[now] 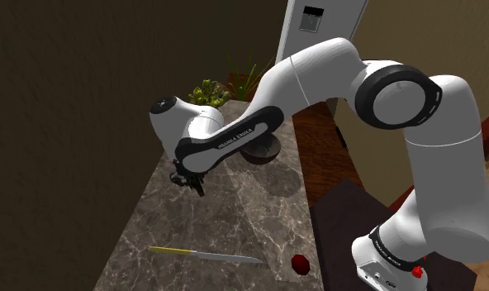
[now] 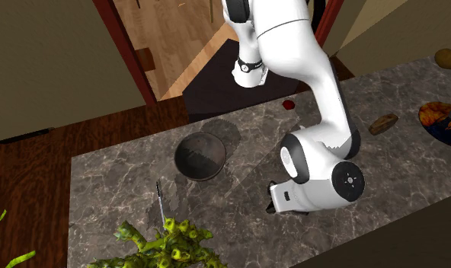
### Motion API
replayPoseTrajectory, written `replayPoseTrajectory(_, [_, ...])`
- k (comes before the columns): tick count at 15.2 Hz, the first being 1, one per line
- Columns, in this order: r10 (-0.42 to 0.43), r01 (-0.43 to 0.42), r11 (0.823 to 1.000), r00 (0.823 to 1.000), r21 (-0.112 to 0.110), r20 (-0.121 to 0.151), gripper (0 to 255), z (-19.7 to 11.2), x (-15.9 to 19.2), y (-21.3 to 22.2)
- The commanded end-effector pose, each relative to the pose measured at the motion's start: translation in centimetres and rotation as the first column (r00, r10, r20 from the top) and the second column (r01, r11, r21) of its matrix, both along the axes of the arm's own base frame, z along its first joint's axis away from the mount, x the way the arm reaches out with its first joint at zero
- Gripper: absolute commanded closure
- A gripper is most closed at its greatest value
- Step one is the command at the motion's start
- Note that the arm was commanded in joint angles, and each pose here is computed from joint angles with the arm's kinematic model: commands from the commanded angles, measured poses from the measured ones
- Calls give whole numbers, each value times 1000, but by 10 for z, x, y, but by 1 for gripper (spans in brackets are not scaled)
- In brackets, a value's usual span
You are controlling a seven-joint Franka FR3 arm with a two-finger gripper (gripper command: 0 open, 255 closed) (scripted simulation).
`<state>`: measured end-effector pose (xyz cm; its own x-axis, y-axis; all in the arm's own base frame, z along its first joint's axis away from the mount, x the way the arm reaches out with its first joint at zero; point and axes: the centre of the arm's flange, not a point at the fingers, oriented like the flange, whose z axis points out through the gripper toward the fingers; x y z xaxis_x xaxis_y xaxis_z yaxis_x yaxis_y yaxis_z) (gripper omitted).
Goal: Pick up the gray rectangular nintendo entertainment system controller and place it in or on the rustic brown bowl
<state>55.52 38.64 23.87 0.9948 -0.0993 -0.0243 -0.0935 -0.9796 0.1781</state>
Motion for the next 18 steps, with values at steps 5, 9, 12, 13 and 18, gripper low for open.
replayPoseTrajectory(5, [0, 0, 1000, 1000, 0, 0, 255, 32, 1, 1])
replayPoseTrajectory(9, [0, 0, 1000, 1000, 0, 0, 255, 53, 1, 1])
replayPoseTrajectory(12, [0, 0, 1000, 1000, 0, 0, 255, 69, 1, 1])
replayPoseTrajectory(13, [0, 0, 1000, 1000, 0, 0, 255, 74, 1, 1])
replayPoseTrajectory(18, [0, 0, 1000, 1000, 0, 0, 255, 100, 1, 1])
